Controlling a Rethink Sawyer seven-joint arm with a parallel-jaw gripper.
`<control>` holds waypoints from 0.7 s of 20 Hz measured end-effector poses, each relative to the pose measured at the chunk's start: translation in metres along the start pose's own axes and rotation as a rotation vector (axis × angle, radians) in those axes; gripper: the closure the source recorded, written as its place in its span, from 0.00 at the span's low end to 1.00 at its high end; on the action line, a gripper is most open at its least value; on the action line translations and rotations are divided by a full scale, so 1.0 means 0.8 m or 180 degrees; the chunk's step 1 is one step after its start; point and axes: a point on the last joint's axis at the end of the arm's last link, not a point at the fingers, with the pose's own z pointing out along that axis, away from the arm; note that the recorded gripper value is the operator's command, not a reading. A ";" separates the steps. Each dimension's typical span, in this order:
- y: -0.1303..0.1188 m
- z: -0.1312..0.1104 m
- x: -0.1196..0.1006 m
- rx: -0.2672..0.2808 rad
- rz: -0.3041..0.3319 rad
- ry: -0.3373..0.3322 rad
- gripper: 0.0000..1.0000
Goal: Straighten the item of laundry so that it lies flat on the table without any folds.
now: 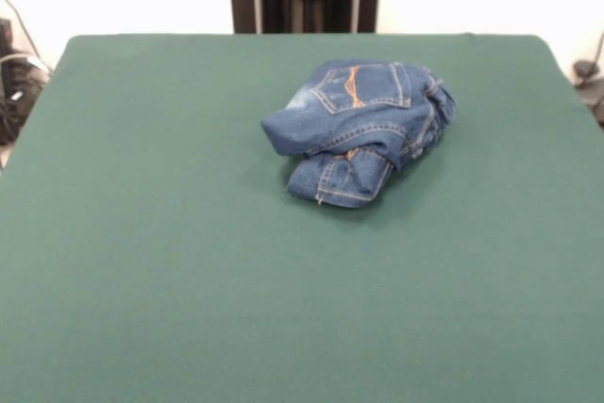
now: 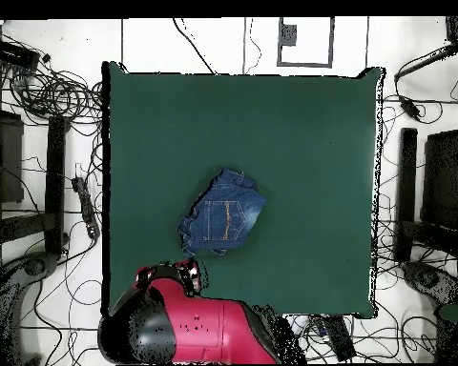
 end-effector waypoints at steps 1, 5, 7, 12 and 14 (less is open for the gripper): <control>0.000 0.000 0.000 0.0000 0.0002 0.0002 0.00; -0.001 0.006 0.000 -0.0001 0.0008 0.0031 0.00; 0.000 0.012 -0.001 -0.0006 0.0011 0.0062 0.00; 0.004 0.042 0.002 -0.0036 0.0018 0.0202 0.00; 0.005 0.053 0.004 -0.0044 0.0033 0.0227 0.00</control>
